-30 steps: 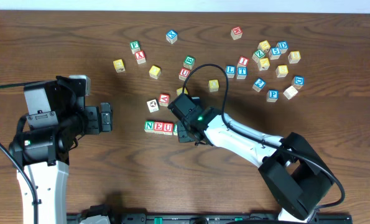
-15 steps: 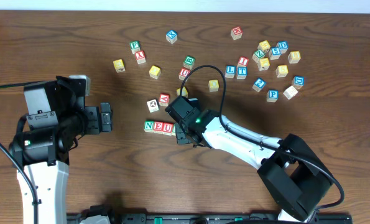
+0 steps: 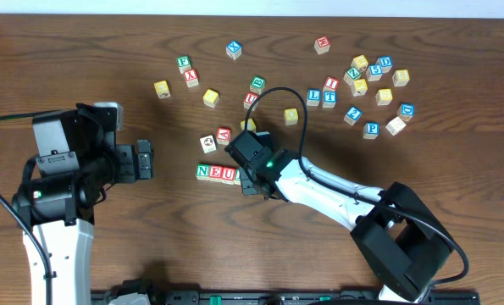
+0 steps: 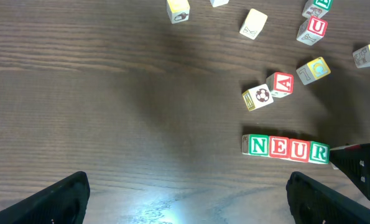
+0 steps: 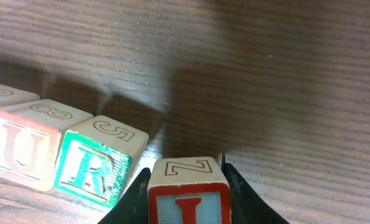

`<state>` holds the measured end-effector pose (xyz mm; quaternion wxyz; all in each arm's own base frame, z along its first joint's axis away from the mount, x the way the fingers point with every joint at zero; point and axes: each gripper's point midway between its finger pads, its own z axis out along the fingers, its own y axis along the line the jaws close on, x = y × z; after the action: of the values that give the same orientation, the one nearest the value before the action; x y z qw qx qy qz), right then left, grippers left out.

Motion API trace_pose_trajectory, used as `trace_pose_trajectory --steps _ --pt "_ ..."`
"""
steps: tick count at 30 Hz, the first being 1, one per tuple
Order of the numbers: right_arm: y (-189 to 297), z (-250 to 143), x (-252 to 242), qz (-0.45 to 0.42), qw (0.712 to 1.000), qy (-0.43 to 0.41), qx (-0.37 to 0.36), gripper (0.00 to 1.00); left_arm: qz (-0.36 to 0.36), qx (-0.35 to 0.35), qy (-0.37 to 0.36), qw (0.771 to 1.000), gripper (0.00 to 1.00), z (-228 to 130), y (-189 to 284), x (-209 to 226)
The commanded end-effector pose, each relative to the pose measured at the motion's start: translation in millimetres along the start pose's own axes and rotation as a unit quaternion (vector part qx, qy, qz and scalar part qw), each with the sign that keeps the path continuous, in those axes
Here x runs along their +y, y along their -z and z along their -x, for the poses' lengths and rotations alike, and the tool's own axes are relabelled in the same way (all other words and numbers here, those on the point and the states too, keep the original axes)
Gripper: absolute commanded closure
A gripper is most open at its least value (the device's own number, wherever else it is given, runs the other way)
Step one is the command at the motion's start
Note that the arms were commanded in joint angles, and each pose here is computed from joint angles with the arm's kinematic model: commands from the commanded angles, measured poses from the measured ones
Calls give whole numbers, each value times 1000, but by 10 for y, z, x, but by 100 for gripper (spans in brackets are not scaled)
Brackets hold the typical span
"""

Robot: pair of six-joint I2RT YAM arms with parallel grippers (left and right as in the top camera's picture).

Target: Spell out NEURIPS

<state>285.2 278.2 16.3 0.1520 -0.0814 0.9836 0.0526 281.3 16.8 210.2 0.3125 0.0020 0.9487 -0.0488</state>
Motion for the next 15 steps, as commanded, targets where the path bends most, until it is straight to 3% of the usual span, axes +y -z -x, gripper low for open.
trace_pose_trajectory --steps 1,15 --pt "12 24 -9 -6 1000 8 -10 96 4 -7 -8 1000 1 48 36 13" --pt "14 88 39 3 1000 15 -23 96 3 -7 -8 1000 1 48 36 13"
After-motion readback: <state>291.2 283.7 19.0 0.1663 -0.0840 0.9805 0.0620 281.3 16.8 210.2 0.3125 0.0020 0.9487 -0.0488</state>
